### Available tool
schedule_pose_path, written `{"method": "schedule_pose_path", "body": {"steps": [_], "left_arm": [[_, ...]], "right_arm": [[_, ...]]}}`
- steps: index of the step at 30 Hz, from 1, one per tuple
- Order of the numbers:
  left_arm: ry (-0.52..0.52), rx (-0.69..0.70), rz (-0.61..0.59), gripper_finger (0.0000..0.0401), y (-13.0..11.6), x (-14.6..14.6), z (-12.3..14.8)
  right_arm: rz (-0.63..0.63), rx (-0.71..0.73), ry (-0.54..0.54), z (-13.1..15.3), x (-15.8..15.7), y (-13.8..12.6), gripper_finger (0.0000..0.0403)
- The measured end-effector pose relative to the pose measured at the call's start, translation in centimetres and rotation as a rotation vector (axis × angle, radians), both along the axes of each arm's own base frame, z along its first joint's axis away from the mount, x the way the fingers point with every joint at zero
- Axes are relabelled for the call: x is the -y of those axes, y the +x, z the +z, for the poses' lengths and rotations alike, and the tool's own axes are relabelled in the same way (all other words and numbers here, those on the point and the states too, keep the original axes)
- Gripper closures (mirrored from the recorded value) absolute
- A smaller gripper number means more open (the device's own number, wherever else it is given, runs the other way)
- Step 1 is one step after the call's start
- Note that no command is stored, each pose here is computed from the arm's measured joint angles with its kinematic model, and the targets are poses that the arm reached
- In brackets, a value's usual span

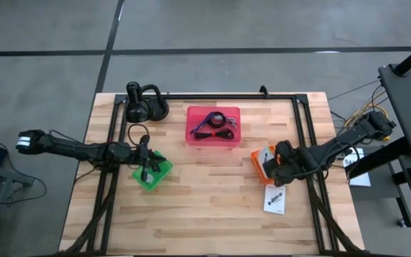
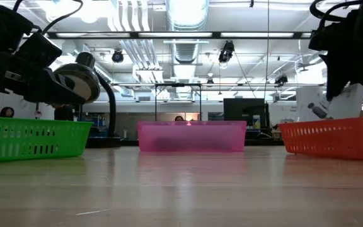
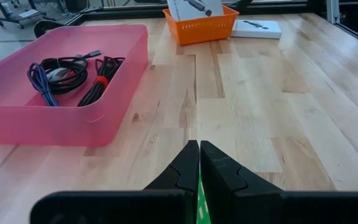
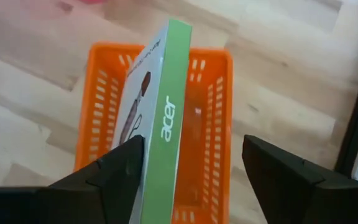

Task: Pick and place items into bin
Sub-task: Put the bottom card reader box into the orange bin, then put the card reader box into the orange bin

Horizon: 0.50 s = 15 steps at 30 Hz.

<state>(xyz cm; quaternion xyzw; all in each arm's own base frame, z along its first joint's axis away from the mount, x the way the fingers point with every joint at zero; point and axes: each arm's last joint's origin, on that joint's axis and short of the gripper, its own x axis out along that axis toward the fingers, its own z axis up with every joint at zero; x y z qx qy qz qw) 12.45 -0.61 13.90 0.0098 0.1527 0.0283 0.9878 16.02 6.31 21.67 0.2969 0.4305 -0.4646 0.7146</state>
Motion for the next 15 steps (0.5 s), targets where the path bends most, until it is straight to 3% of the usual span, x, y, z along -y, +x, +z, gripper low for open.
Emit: {"method": "schedule_pose_path", "body": {"steps": [15], "left_arm": [[0.0, 0.0, 0.0, 0.0401, 0.0, 0.0, -0.01]], "right_arm": [[0.056, 0.015, -0.024, 0.35, 0.08, -0.03, 0.013]]}}
